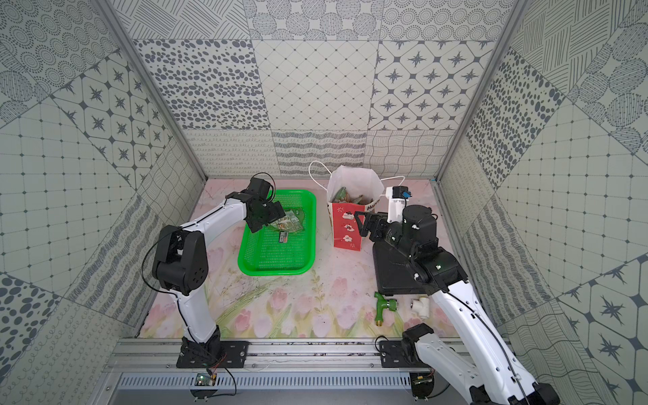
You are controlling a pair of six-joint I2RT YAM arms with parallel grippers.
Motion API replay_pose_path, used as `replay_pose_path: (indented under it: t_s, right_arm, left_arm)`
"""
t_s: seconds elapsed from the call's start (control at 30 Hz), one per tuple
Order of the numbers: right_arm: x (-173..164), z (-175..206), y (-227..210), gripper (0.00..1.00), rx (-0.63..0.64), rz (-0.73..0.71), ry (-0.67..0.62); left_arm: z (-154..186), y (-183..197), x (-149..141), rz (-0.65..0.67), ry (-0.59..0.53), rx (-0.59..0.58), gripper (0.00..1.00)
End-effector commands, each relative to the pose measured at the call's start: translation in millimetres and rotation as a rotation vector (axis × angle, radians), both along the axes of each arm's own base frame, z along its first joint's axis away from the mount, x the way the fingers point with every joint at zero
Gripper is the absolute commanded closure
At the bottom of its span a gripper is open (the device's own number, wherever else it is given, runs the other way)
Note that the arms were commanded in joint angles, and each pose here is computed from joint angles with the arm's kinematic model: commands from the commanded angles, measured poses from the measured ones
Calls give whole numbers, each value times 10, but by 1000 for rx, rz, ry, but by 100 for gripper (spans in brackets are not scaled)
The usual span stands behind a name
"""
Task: Place the condiment packets inside the bag
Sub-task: Pick up the condiment packet from the storage box.
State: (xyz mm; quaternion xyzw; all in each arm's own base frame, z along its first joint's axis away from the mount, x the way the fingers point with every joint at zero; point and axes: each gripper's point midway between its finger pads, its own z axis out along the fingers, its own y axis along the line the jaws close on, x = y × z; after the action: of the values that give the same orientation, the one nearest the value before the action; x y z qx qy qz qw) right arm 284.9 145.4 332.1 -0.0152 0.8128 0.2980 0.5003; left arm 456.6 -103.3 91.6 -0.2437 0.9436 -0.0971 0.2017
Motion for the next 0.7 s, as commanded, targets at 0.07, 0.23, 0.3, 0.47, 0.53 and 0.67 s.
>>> replay_pose_path:
  t_s: [0.07, 0.23, 0.3, 0.47, 0.53, 0.67]
  right_arm:
    - [-20, -20, 6, 12, 13, 7, -12]
    - [-36, -42, -1, 12, 14, 7, -9]
    - [-47, -50, -6, 12, 12, 7, -11]
    - [-71, -104, -41, 12, 5, -6, -10]
    - [-81, -124, -41, 12, 5, -3, -8]
    - [-86, -162, -33, 12, 4, 1, 1]
  left_arm:
    - [38, 220, -90, 151, -51, 14, 1]
    - [-64, 115, 75, 124, -51, -89, 1]
    - [-58, 12, 171, 96, -71, -150, 6]
    - [79, -133, 273, 43, -134, -222, 27]
    - [156, -143, 265, 36, -158, -230, 38]
    - [328, -166, 229, 17, -207, -251, 58]
